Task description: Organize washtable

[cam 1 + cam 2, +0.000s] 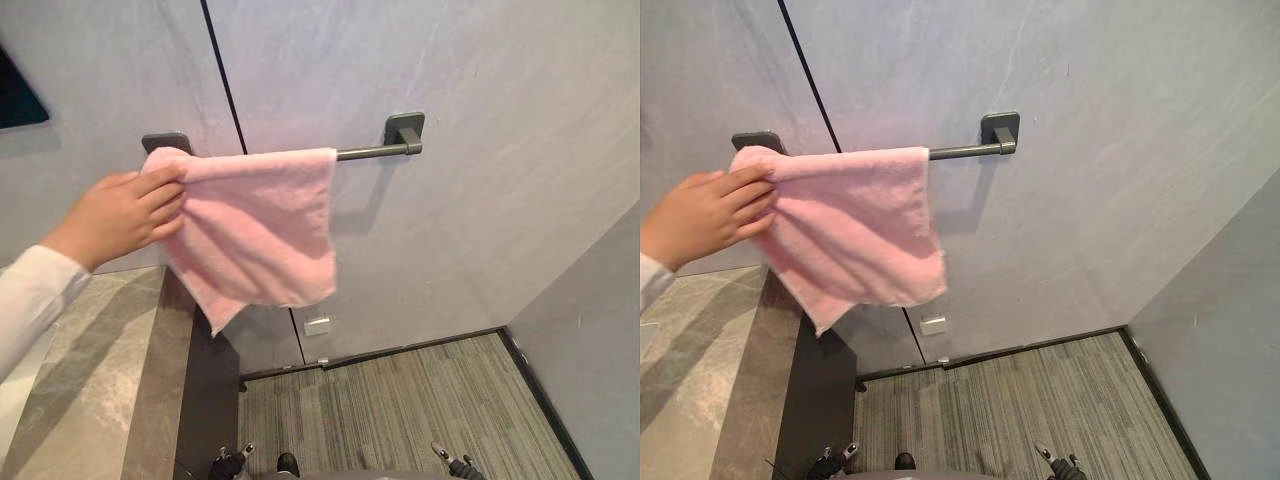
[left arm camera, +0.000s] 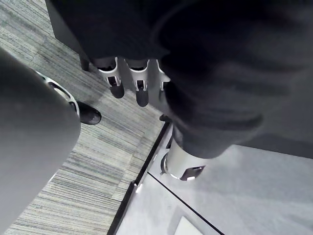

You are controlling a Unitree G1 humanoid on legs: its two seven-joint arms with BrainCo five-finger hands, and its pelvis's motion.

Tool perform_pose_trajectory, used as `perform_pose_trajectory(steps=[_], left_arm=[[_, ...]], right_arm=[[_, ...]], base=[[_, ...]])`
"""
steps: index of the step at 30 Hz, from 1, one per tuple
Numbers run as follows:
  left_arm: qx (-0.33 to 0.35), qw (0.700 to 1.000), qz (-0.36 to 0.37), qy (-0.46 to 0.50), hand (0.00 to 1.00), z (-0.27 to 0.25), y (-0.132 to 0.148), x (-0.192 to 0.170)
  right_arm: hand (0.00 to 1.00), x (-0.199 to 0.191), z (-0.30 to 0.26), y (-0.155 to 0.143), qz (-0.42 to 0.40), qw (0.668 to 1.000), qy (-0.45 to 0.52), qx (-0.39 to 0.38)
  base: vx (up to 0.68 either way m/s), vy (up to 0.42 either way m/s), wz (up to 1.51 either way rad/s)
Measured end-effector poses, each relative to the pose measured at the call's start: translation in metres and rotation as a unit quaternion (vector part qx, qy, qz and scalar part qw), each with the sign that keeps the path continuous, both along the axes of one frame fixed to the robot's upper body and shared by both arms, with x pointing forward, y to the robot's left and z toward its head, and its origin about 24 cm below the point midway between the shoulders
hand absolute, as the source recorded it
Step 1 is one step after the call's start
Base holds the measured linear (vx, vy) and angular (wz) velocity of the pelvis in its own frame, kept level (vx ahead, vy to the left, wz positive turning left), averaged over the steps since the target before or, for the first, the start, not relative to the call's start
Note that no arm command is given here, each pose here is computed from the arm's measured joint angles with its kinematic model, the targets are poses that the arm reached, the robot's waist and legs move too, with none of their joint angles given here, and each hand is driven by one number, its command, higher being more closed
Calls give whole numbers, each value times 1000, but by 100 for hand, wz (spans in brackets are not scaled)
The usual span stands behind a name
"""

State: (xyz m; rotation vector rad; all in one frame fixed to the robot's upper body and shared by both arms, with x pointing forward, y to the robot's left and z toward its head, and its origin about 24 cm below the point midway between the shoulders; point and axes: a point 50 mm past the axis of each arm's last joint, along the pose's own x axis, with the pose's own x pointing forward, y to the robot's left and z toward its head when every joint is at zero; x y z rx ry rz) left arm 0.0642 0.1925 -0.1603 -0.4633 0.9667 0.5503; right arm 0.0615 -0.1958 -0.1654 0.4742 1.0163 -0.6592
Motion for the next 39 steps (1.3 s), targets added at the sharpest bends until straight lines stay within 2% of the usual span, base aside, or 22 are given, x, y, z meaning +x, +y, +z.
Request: perform_pose_trajectory(steps=[18,21,24,28,29,35,39], left_arm=[[4,1000,6,4,0,0,1,1],[15,1000,5,-25,0,7,6,12],[39,993,0,-109,0,29,14,41],[107,964,-38,-239,0,79,40,81],[111,961,-38,-249,0,83,41,83],[198,883,-21,-424,0,168,69,117],[238,841,-26,-485,0,206,78,127]], right_arm=[[0,8,2,-3,14,1000,-7,-9],[0,22,8,-6,9,999,-40,-17],[0,54,29,-18,-6,991,-124,-41],[0,99,70,-38,-25,964,-254,-78],[0,102,73,-39,-24,961,-262,-81],[0,144,127,-50,0,914,-390,-112],[0,161,153,-54,15,888,-443,-121]], base=[[0,0,0],[0,0,0],[0,0,-1],[0,0,-1],[0,0,0],[14,-4,0],[7,-7,-3]])
